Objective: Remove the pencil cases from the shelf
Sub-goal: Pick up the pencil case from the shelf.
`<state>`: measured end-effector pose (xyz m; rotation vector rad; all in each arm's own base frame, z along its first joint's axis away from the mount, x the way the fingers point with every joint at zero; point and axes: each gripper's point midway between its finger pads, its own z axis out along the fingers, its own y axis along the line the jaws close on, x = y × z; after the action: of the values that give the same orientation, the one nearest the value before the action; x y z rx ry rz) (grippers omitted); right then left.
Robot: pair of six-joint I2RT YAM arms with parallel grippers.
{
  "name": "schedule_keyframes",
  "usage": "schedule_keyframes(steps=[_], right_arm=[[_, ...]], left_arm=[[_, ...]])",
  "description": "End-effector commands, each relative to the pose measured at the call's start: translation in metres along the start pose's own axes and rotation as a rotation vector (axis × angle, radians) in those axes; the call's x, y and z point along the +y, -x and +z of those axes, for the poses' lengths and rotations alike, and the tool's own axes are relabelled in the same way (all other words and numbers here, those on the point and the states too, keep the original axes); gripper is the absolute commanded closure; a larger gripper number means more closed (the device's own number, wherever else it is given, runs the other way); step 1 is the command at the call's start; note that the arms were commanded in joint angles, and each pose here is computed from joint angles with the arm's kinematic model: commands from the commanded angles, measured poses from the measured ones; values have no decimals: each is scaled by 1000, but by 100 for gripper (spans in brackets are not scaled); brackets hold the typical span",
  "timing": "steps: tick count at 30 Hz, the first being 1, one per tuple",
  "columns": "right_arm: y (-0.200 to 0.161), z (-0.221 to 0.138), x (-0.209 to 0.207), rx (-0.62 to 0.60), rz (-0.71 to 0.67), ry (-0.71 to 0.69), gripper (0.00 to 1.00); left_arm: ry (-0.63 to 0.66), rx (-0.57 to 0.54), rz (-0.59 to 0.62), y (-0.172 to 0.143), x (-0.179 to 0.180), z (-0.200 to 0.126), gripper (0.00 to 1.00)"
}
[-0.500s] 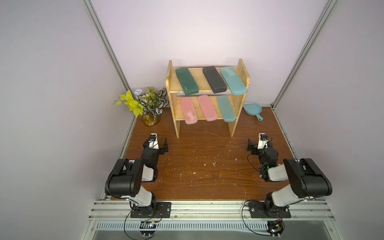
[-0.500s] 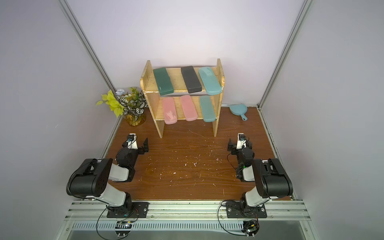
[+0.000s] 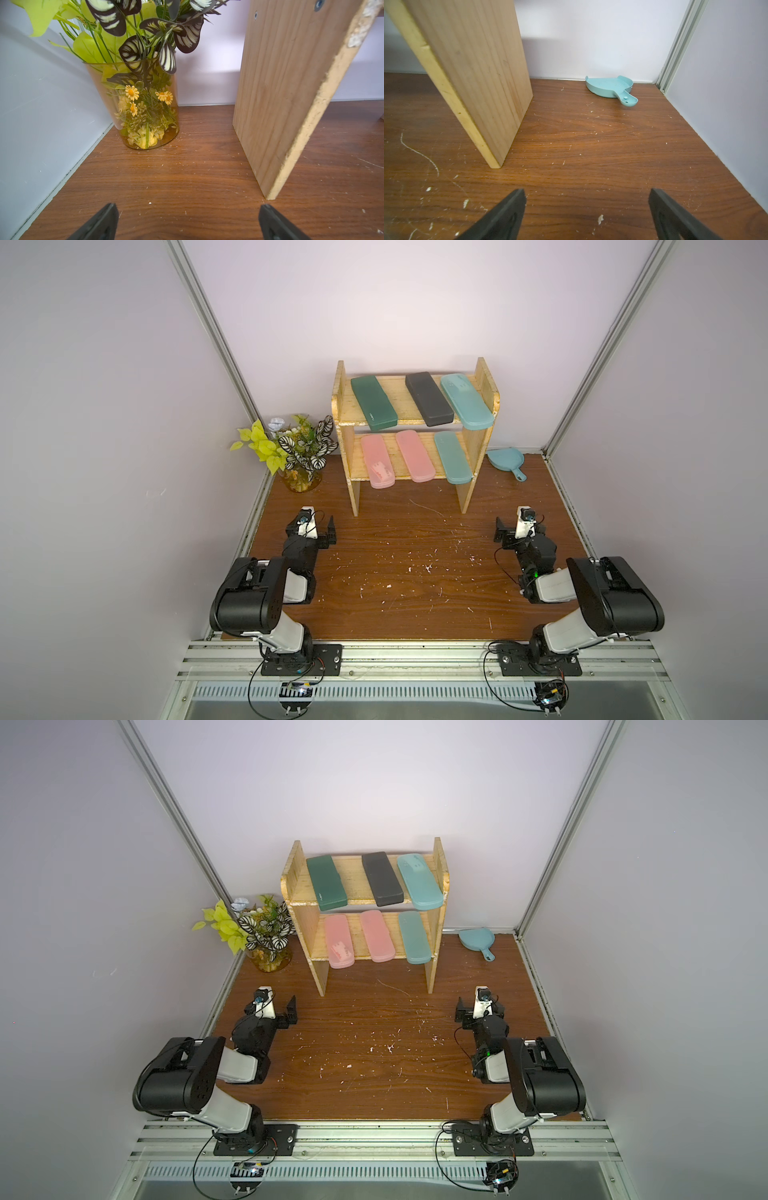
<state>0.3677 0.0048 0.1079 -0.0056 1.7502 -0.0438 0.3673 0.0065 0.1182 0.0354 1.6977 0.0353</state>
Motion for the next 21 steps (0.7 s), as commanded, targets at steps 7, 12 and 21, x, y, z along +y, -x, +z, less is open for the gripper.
schedule_keyframes(steps=[7,12,21], right_arm=[[18,2,3,-61,-4,12,1],[18,3,3,-61,-2,13,1],[18,3,4,-60,1,21,1]], left_arm=[[-11,-19,13,6,-3,2,1],[-9,-20,11,7,-3,2,1],[-10,-21,13,7,-3,1,1]])
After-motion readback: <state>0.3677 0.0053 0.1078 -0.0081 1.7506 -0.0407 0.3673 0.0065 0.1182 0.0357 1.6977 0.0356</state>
